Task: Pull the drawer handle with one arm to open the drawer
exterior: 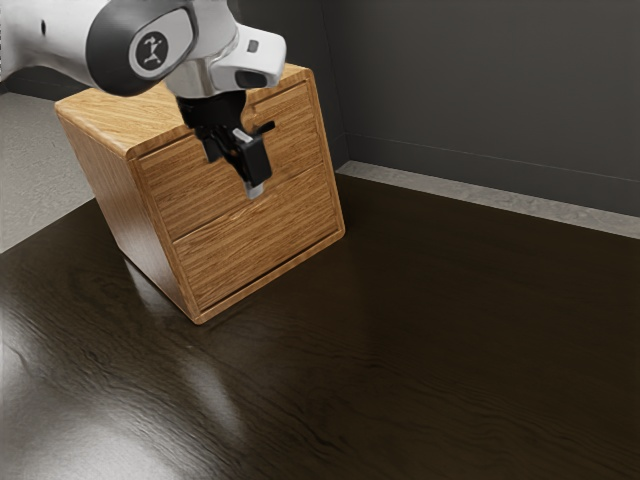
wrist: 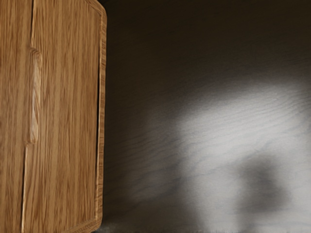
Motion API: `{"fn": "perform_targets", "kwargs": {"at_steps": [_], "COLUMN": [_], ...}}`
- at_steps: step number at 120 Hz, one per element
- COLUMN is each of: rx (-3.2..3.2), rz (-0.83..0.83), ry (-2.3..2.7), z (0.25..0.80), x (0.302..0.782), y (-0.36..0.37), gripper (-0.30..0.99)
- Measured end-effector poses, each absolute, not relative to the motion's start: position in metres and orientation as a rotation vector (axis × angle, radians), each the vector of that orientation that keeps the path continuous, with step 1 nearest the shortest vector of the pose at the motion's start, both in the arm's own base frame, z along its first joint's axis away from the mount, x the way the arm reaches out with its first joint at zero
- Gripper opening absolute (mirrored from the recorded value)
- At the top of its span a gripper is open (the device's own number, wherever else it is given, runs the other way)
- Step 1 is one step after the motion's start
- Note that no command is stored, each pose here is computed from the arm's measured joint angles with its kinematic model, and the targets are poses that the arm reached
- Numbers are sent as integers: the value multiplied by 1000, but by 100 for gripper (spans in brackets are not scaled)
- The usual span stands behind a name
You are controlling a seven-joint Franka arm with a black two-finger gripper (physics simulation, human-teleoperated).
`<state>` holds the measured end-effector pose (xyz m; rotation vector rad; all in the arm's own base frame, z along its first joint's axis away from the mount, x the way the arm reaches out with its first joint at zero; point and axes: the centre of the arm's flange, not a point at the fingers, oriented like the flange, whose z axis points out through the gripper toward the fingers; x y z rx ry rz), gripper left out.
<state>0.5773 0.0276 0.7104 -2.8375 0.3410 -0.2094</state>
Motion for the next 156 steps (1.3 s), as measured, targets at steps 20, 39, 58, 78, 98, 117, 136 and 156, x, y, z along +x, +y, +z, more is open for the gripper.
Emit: {"fn": "perform_targets", "kwargs": {"at_steps": [20, 39, 58, 78, 98, 117, 136, 156], "rx": [-2825, -2818, -2808, -2797, -2791, -2792, -2813, -2802], "rz": [-194, -190, -219, -246, -255, -239, -251, -306], "ry": [358, 344, 331, 310, 302, 280, 289, 302], "z": [703, 694, 697, 696, 696, 688, 674, 681], "x": [583, 602, 613, 626, 628, 632, 645, 650], "y": [23, 30, 36, 49, 57, 72, 86, 89], "gripper": [69, 69, 69, 69, 69, 69, 69, 69]}}
